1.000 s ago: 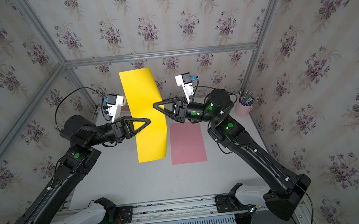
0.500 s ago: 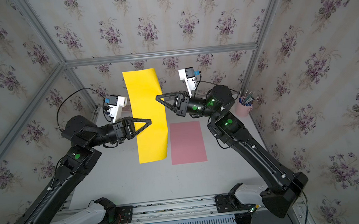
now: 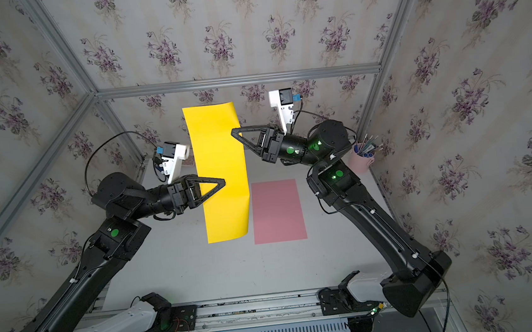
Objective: Fold the rectangular paper in half along the long edge
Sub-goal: Fold the paper.
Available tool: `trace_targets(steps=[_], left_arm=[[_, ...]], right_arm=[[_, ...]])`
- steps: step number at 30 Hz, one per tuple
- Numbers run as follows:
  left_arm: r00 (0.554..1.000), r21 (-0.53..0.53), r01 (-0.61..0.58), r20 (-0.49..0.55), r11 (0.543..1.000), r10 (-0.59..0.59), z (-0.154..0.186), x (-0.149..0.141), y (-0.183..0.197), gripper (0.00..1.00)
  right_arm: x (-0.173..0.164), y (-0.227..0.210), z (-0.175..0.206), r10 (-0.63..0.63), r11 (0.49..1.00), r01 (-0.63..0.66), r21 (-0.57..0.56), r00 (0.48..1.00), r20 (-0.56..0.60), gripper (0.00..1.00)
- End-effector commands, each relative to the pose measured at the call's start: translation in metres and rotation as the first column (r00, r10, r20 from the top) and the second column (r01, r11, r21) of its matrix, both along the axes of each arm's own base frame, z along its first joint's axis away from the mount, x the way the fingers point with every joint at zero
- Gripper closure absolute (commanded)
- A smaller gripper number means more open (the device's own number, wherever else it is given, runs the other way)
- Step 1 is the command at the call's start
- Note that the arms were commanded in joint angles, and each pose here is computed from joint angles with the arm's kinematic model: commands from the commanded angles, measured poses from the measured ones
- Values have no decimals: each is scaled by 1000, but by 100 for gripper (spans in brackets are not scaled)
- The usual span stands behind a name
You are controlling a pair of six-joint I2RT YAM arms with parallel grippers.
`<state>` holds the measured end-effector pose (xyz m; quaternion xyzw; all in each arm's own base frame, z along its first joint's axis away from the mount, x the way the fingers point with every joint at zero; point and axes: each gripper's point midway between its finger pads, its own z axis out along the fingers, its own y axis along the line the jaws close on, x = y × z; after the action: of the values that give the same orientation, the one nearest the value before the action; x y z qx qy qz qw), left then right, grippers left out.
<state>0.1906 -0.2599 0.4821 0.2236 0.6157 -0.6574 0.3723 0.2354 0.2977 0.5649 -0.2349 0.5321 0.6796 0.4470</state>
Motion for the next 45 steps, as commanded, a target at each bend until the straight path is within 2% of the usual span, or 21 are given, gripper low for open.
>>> trace_targets(steps=[1, 3, 5, 8, 10, 11, 13, 14, 16, 19, 20, 22, 26, 28, 29, 32, 39, 40, 41, 43, 45], left_arm=[[999, 0, 12, 30, 1000, -12, 2, -3, 0, 100], [1000, 1, 11, 29, 1000, -11, 1, -3, 0, 100], [999, 1, 13, 30, 1000, -13, 2, -4, -1, 100], [1000, 3, 13, 26, 1000, -13, 0, -3, -1, 100], [1000, 4, 15, 21, 1000, -16, -1, -3, -2, 100], [1000, 5, 16, 22, 1000, -17, -1, -3, -3, 100], [1000, 6, 16, 20, 1000, -17, -2, -3, -3, 100], [1000, 5, 18, 21, 1000, -18, -1, -3, -3, 100], [1000, 5, 18, 22, 1000, -18, -1, -4, -3, 100], [1000, 7, 15, 22, 1000, -15, -1, -4, -3, 100], [1000, 7, 16, 22, 1000, -16, -1, -4, -3, 100], [1000, 8, 14, 20, 1000, -14, -2, -4, -3, 100], [1000, 6, 13, 24, 1000, -13, 0, -5, -3, 100], [1000, 8, 15, 24, 1000, -15, 0, -6, -3, 100], [1000, 8, 16, 24, 1000, -16, 0, -6, -3, 100], [1000, 8, 14, 26, 1000, -14, 0, -6, -3, 100], [1000, 9, 5, 27, 1000, -6, 1, -3, -4, 100], [1000, 9, 3, 28, 1000, -3, 2, -2, -4, 100], [1000, 13, 2, 26, 1000, -3, 1, -2, -5, 100], [999, 14, -9, 31, 1000, 9, 3, 0, -4, 100], [999, 14, -12, 36, 1000, 11, 5, -1, -4, 100]], right_arm=[[-4, -3, 13, 8, 999, -10, 33, 999, 47, 100], [-2, -4, 16, 0, 999, -2, 37, 999, 51, 99], [1, -5, 19, -9, 999, 8, 35, 999, 48, 86], [2, -4, 24, -2, 999, -1, 38, 998, 64, 95], [5, -5, 26, -6, 999, 3, 40, 998, 65, 87], [6, -5, 28, -9, 999, 6, 41, 998, 66, 87], [4, -5, 30, 3, 999, -6, 47, 997, 82, 98], [5, -5, 31, 2, 999, -6, 48, 997, 83, 98], [8, -5, 32, -9, 999, 6, 46, 997, 72, 89], [5, -4, 35, 14, 999, -18, 51, 996, 89, 98], [5, -4, 36, 13, 999, -18, 52, 996, 89, 97], [19, -13, 37, -35, 998, 31, 48, 996, 80, 86], [18, -16, 40, -27, 998, 21, 57, 995, 96, 94], [22, -16, 40, -38, 998, 34, 56, 996, 80, 83], [22, -17, 40, -38, 998, 33, 58, 996, 83, 84], [18, -17, 42, -11, 998, 5, 65, 995, 97, 98], [9, -24, 45, -34, 997, 27, 65, 994, 99, 100], [8, -26, 45, -43, 997, 37, 62, 995, 95, 92], [6, -27, 45, -51, 997, 46, 58, 995, 89, 78], [3, -30, 40, -57, 997, 53, 49, 996, 73, 58], [-1, -31, 34, -48, 998, 46, 36, 997, 59, 54]])
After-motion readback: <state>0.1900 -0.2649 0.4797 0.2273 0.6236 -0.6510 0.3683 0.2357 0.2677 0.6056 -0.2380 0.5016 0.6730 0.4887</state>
